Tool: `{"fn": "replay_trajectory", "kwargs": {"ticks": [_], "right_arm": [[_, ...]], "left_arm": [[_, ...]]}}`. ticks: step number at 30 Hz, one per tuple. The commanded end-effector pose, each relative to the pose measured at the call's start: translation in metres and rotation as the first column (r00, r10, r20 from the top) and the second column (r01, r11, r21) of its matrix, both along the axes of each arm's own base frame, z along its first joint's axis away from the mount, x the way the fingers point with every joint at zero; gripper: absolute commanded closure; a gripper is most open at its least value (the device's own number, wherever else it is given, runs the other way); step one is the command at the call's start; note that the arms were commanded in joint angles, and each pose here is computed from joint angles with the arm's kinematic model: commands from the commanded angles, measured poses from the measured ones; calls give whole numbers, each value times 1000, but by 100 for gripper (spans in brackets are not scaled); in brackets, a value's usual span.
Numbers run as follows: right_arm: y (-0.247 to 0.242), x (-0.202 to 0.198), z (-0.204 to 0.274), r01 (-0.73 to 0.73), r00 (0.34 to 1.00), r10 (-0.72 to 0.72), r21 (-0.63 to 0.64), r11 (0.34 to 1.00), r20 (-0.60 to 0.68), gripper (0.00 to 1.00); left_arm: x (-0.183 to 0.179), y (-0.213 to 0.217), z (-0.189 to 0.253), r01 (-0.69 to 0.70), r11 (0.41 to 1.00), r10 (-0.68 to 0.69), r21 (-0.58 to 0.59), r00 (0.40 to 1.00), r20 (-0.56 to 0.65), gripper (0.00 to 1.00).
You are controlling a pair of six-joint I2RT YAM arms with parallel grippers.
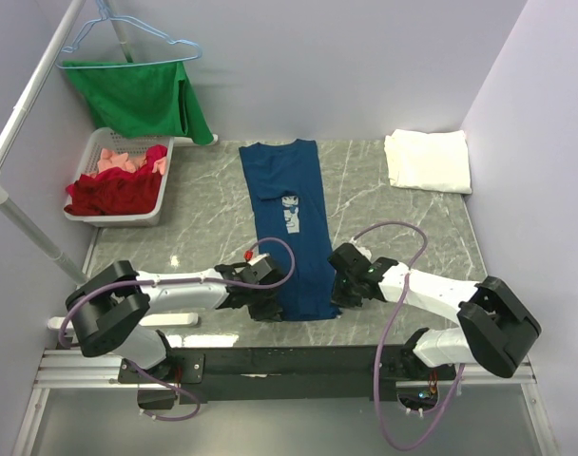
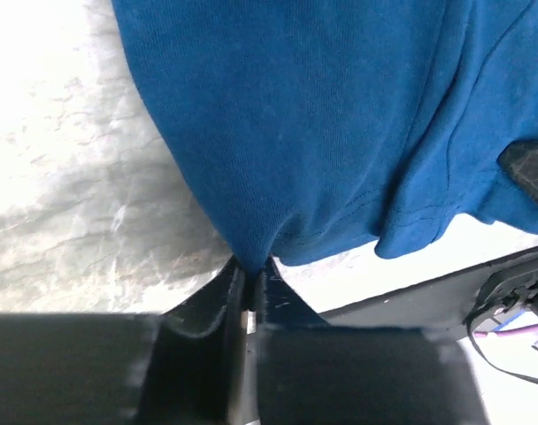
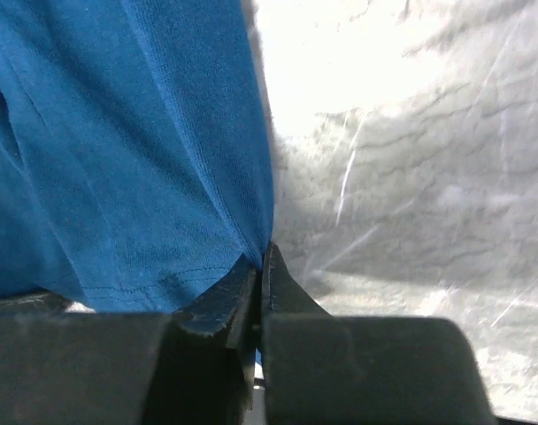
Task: Fold and stack the t-shirts
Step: Fold the tshirt
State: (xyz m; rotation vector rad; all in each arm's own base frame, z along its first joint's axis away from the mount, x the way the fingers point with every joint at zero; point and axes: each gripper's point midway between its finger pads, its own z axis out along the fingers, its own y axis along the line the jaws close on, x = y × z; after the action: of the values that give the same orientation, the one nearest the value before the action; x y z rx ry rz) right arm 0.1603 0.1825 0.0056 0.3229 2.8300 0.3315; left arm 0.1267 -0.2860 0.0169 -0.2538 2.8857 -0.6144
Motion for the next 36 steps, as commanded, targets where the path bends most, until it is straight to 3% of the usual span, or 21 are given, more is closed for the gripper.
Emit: {"fn": "replay_trajectory", "kwargs": {"ticks": [1, 10, 20, 23, 24, 27, 30, 36], "right_arm": [[-54, -63, -32, -42, 975, -15, -250, 967, -221, 100], [-35, -88, -34, -108, 969, 54, -213, 971, -243, 100], [-10, -105, -30, -178, 962, 130, -187, 966, -239, 100], [-8, -106, -30, -183, 962, 134, -195, 964, -238, 100], [-7, -106, -30, -183, 961, 134, -196, 963, -240, 100], [-7, -107, -30, -183, 961, 133, -202, 962, -241, 100], [-6, -107, -31, -186, 961, 135, -204, 961, -241, 100], [-7, -107, -32, -182, 962, 129, -208, 961, -242, 100]], "left_arm": [[-3, 38, -9, -66, 986, 64, 153, 998, 14, 99], [-19, 86, 0, -194, 958, 192, 210, 981, 27, 99], [-33, 85, 7, -200, 970, 199, 139, 980, 21, 99], [-40, 86, 6, -193, 970, 192, 151, 981, 17, 85], [-41, 86, 7, -194, 970, 193, 148, 981, 20, 71], [-46, 85, 12, -194, 972, 192, 136, 981, 28, 49], [-48, 86, 17, -201, 972, 198, 123, 980, 34, 43], [-42, 94, 20, -241, 961, 233, 133, 970, 74, 39]]}}
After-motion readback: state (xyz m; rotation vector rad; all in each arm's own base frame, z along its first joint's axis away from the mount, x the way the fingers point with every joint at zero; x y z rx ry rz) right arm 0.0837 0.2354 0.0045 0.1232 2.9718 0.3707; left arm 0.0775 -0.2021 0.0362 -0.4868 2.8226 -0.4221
